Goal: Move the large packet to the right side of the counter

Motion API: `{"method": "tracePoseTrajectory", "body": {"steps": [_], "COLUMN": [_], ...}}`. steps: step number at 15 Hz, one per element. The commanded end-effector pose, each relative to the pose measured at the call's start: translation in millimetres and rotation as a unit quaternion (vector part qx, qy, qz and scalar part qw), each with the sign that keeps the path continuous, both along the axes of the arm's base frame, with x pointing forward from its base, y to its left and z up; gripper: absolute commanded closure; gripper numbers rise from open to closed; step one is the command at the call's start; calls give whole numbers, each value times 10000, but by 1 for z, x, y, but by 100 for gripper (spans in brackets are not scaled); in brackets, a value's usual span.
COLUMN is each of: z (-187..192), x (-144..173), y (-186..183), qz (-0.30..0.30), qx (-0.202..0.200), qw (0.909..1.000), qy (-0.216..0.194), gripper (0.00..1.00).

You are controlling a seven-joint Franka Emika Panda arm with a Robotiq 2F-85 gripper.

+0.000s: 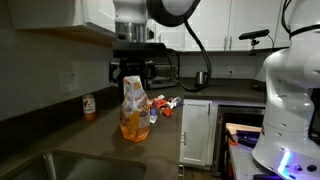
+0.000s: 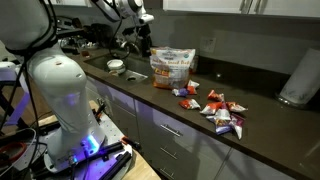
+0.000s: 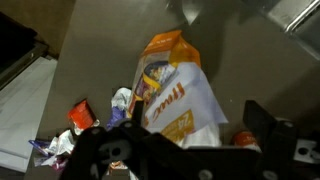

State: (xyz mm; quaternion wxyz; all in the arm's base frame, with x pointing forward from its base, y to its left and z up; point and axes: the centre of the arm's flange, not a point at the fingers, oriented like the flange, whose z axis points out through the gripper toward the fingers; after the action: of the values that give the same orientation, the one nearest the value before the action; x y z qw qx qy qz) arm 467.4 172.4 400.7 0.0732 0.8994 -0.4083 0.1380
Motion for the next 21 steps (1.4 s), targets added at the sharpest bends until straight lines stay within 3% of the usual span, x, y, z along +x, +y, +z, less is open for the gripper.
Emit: {"method": "tracePoseTrajectory", "body": {"steps": [1,2,3,5,9,14,18,21], "z": [-12,-14,-14,-14,0,20,19,10], "x": [20,21,21,18,9,2,1,2], "y": [-5,-7,-8,-9,-4,-2,-4,-7], "qz": [-397,-482,-569,-692,-736,-722,-771,-794], "qx": [-658,-857,-1045,-1238,-1246,-1061,-1068,-1042], "qw": [9951,9925,9898,9870,9879,9898,9895,9902], "qy": [-623,-728,-781,-761,-554,-620,-598,-483], "gripper": [0,0,25,33,61,93,99,96]}}
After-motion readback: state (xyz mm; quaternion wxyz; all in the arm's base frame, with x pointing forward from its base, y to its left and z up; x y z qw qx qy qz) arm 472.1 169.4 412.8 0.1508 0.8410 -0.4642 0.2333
